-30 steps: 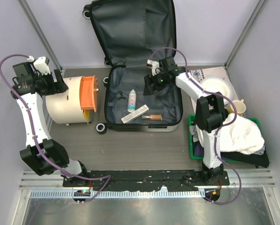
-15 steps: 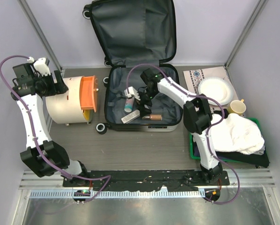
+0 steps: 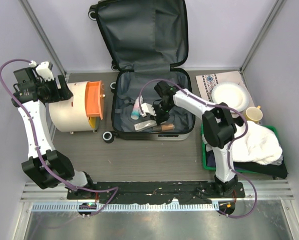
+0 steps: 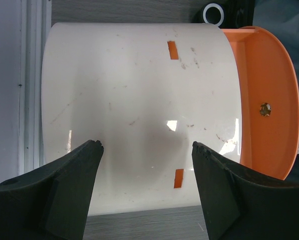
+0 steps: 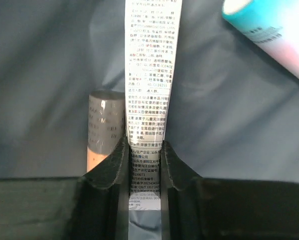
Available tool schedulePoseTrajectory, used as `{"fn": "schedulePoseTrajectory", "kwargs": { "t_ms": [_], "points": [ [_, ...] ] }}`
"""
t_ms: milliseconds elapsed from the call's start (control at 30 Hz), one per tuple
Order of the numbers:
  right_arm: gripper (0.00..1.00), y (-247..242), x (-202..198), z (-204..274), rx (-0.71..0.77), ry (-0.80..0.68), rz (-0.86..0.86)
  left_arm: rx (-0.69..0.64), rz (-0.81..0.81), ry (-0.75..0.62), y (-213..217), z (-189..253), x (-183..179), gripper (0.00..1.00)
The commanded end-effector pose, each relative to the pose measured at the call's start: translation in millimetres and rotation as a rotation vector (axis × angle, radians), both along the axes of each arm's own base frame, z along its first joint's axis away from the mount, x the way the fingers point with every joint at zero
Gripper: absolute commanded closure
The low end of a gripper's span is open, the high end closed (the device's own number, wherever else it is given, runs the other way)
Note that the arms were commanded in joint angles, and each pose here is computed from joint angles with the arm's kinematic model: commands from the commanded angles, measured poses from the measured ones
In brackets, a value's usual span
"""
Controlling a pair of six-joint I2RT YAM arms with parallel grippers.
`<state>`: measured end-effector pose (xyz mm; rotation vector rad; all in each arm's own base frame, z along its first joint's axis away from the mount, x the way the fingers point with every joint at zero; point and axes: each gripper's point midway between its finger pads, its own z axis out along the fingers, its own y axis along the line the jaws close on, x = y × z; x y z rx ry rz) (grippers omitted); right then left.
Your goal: Open, take out, and arrange the luggage
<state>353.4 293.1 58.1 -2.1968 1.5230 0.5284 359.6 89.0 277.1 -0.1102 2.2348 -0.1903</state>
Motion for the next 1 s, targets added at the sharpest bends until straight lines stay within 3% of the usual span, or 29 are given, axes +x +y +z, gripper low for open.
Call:
{"fn": "schedulePoseTrajectory", "kwargs": {
  "t_ms": [0, 133, 400, 467, 600, 633, 733, 867, 967],
  "points": [
    [0.91, -8, 27, 56, 0.037, -0.167, -0.07, -0.051, 0.008, 0.105, -7, -25, -15, 0.22],
    [0.99, 0, 59, 118, 0.146, -0.173, -0.29, -0.055, 0.009, 0.105, -7, -26, -15, 0.22],
    [0.99, 50, 68, 231, 0.499, 0.192, -0.829, -0.061, 0.007, 0.106, -9, -27, -16, 0.22],
    [0.99, 60, 74, 252, 0.554, 0.162, -0.906, -0.059, 0.009, 0.107, -8, -27, -17, 0.22],
    [0.99, 84, 66, 284, 0.675, 0.362, -1.121, -0.065, 0.004, 0.105, -10, -27, -18, 0.22],
    [0.99, 95, 57, 289, 0.699, 0.471, -1.182, -0.069, 0.003, 0.106, -11, -28, -17, 0.22],
    [0.99, 122, 31, 303, 0.739, 0.593, -1.169, -0.078, 0.002, 0.109, -12, -30, -18, 0.22],
    [0.99, 148, 20, 329, 0.874, 0.493, -1.15, -0.102, 0.004, 0.103, -17, -32, -18, 0.22],
    [0.99, 163, 15, 335, 0.914, 0.522, -1.205, -0.104, 0.002, 0.099, -18, -31, -20, 0.22]
  ]
}}
